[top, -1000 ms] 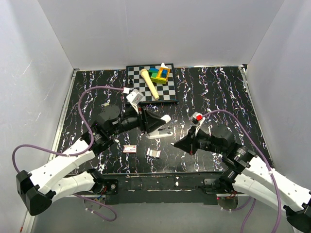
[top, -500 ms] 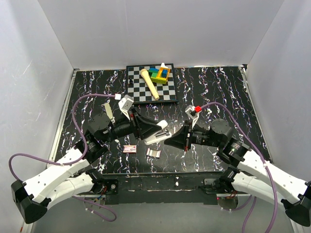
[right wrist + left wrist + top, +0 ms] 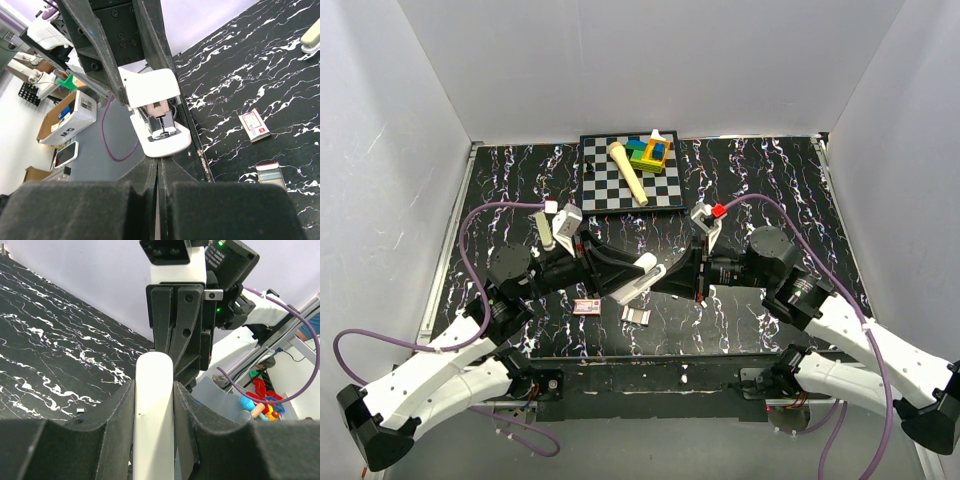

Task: Unload the staples from the stapler

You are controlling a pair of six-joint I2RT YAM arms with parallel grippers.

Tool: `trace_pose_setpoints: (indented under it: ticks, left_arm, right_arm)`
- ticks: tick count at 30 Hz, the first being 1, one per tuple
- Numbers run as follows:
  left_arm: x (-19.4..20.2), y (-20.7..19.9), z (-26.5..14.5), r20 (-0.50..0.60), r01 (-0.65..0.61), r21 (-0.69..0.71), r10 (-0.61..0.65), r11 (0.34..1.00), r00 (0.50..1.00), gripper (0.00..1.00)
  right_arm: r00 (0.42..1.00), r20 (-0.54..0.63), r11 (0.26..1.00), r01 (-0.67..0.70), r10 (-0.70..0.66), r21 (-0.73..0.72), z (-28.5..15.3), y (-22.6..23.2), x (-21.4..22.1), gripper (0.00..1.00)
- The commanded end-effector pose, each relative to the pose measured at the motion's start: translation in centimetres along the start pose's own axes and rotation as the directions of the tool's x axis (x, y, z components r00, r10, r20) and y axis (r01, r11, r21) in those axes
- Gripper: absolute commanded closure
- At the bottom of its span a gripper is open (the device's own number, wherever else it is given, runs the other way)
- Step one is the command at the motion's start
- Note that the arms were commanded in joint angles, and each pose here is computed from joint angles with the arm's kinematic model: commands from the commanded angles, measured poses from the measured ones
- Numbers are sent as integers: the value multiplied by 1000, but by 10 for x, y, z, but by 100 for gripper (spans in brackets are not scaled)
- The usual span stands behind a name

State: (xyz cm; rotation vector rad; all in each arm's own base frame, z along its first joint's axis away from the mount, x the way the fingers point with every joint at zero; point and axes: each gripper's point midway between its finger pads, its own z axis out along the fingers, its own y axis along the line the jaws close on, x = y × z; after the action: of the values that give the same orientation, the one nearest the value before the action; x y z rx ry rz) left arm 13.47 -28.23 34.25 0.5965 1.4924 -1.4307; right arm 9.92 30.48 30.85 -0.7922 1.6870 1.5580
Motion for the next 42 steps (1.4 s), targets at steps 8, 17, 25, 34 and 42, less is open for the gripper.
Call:
trace_pose_setpoints:
  ticks: [8,17,25,34,42]
  left_arm:
    - [58,-29,-12,-256,53,232,9,971,967,100]
    - [69,-36,-12,-302,79,309,19,948,953,100]
    - [72,-38,-8,-318,89,325,20,942,948,100]
    - [56,-28,-9,-238,8,229,48,973,970,100]
    - [15,-22,-15,-92,-116,93,124,989,988,100]
  right_arm:
    - [976,7,963,218,-220,-156,10,43,-48,99]
    - [962,-67,934,237,-263,-268,35,54,-58,99]
    - [954,-111,927,237,-279,-290,42,53,-58,99]
    - [947,-125,947,276,-298,-167,23,35,-41,99]
    - [955,-111,955,284,-274,87,-8,-1,-26,97]
